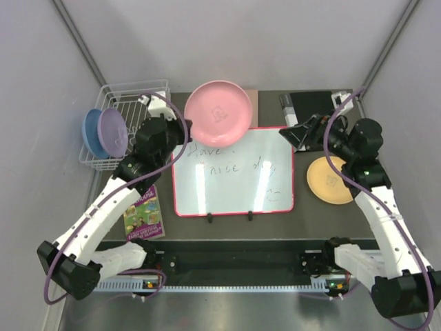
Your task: Unload the plates from the dish rack
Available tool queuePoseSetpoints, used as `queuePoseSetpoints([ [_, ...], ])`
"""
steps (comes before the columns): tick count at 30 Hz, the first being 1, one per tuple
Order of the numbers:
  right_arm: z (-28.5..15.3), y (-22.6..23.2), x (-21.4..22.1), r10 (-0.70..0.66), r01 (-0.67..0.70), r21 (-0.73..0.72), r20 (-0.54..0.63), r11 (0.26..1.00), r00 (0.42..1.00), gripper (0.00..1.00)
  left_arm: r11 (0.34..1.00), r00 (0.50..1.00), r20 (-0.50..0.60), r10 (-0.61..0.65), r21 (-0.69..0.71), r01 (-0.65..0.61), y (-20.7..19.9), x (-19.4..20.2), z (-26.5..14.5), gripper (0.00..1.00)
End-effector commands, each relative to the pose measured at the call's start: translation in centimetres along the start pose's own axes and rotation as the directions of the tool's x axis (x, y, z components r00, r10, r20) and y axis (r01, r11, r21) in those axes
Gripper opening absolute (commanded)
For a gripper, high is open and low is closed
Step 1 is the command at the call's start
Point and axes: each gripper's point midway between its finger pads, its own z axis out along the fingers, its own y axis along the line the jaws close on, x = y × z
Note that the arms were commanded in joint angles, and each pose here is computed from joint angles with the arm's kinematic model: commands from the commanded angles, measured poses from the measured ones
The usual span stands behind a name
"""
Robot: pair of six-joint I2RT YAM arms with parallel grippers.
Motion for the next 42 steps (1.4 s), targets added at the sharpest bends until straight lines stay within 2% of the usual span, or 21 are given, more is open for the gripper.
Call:
queuePoseSetpoints([
  [1, 1.7, 2.1, -1.8, -0.062, 0.064, -0.032, 0.061, 0.997, 0.996, 0.84, 0.977, 0.997, -0.026, -0.077, 0.198, 0.08, -5.6, -0.2, -1.3, 0.0],
  [5, 3.1, 3.3, -0.9, -0.087, 0.088, -0.041, 0.034, 0.995, 0.996, 0.84, 0.967, 0.995, -0.086, -0.055, 0.243, 0.075, -8.2, 2.2, -1.9, 0.0],
  [9, 4.0, 2.8, -0.1, -0.108, 0.108, 0.019, 0.013, 0.994, 0.994, 0.83, 0.969, 0.994, -0.11, -0.025, 0.243, 0.051, -9.3, 4.3, -2.2, 0.0],
  [11, 4.6, 2.3, 0.9, -0.095, 0.096, 0.041, -0.029, 0.995, 0.995, 0.7, 0.967, 0.993, -0.119, -0.018, 0.251, 0.047, -10.0, 4.9, -2.4, 0.0],
  [12, 4.7, 1.9, 1.2, -0.095, 0.097, 0.06, -0.04, 0.993, 0.995, 0.59, 0.967, 0.993, -0.118, -0.018, 0.251, 0.047, -10.1, 4.9, -2.4, 0.0],
  [13, 4.9, 1.5, 1.5, -0.093, 0.096, 0.071, -0.05, 0.993, 0.994, 0.23, 0.966, 0.993, -0.117, -0.016, 0.255, 0.045, -10.2, 5.0, -2.5, 0.0],
  [14, 4.8, 1.2, 1.9, -0.089, 0.094, 0.083, -0.061, 0.992, 0.994, 0.08, 0.969, 0.994, -0.112, -0.015, 0.243, 0.042, -10.0, 5.0, -2.4, 0.0],
  [15, 4.7, 0.7, 1.9, -0.087, 0.093, 0.107, -0.053, 0.99, 0.995, 0.0, 0.971, 0.994, -0.108, -0.013, 0.237, 0.038, -9.8, 5.1, -2.4, 0.0],
  [20, 2.3, 0.3, 0.6, -0.117, 0.115, 0.19, -0.001, 0.975, 0.993, 0.0, 0.981, 0.997, -0.071, 0.019, 0.196, -0.005, -8.8, 4.7, -2.0, 0.02],
  [22, 0.5, -0.2, -0.5, -0.138, 0.123, 0.27, 0.034, 0.955, 0.99, 0.0, 0.982, 0.998, -0.061, 0.03, 0.187, -0.018, -8.7, 4.5, -1.9, 0.16],
  [23, -0.3, -0.3, -1.2, -0.148, 0.125, 0.297, 0.056, 0.947, 0.987, 0.0, 0.981, 0.998, -0.054, 0.042, 0.191, -0.031, -8.7, 4.3, -1.9, 0.26],
  [25, -2.5, -0.7, -2.6, -0.167, 0.118, 0.371, 0.103, 0.921, 0.981, 0.0, 0.981, 0.998, -0.038, 0.047, 0.191, -0.039, -8.8, 3.6, -2.0, 0.33],
  [27, -4.3, -1.2, -3.9, -0.191, 0.11, 0.437, 0.146, 0.893, 0.971, 0.0, 0.979, 0.998, -0.014, 0.059, 0.198, -0.055, -8.8, 3.0, -2.3, 0.58],
  [29, -6.6, -1.0, -5.0, -0.211, 0.1, 0.483, 0.181, 0.87, 0.961, 0.0, 0.978, 0.998, 0.023, 0.066, 0.196, -0.069, -8.4, 2.0, -2.8, 0.65],
  [30, -7.7, -1.5, -5.6, -0.228, 0.09, 0.531, 0.199, 0.842, 0.953, 0.0, 0.977, 0.997, 0.053, 0.058, 0.201, -0.068, -8.3, 1.1, -3.2, 0.75],
  [33, -11.2, -2.4, -6.3, -0.252, 0.049, 0.633, 0.235, 0.772, 0.939, 0.0, 0.98, 0.991, 0.107, 0.079, 0.176, -0.097, -7.5, -0.3, -3.9, 0.85],
  [36, -15.6, -3.5, -6.6, -0.266, -0.04, 0.728, 0.301, 0.684, 0.916, 0.0, 0.985, 0.98, 0.14, 0.138, 0.084, -0.151, -5.6, -1.2, -4.1, 0.91],
  [37, -16.5, -3.8, -6.3, -0.268, -0.057, 0.75, 0.305, 0.659, 0.914, 0.0, 0.985, 0.973, 0.153, 0.171, 0.007, -0.174, -4.2, -1.6, -4.1, 0.92],
  [38, -17.9, -4.4, -6.6, -0.277, -0.103, 0.781, 0.336, 0.615, 0.9, 0.0, 0.982, 0.97, 0.154, 0.189, -0.022, -0.187, -3.6, -1.7, -4.1, 0.93],
  [42, -20.6, -5.1, -6.3, -0.299, -0.15, 0.825, 0.358, 0.544, 0.884, 0.0, 0.974, 0.961, 0.179, 0.211, -0.124, -0.191, -0.9, -2.3, -5.4, 0.95],
])
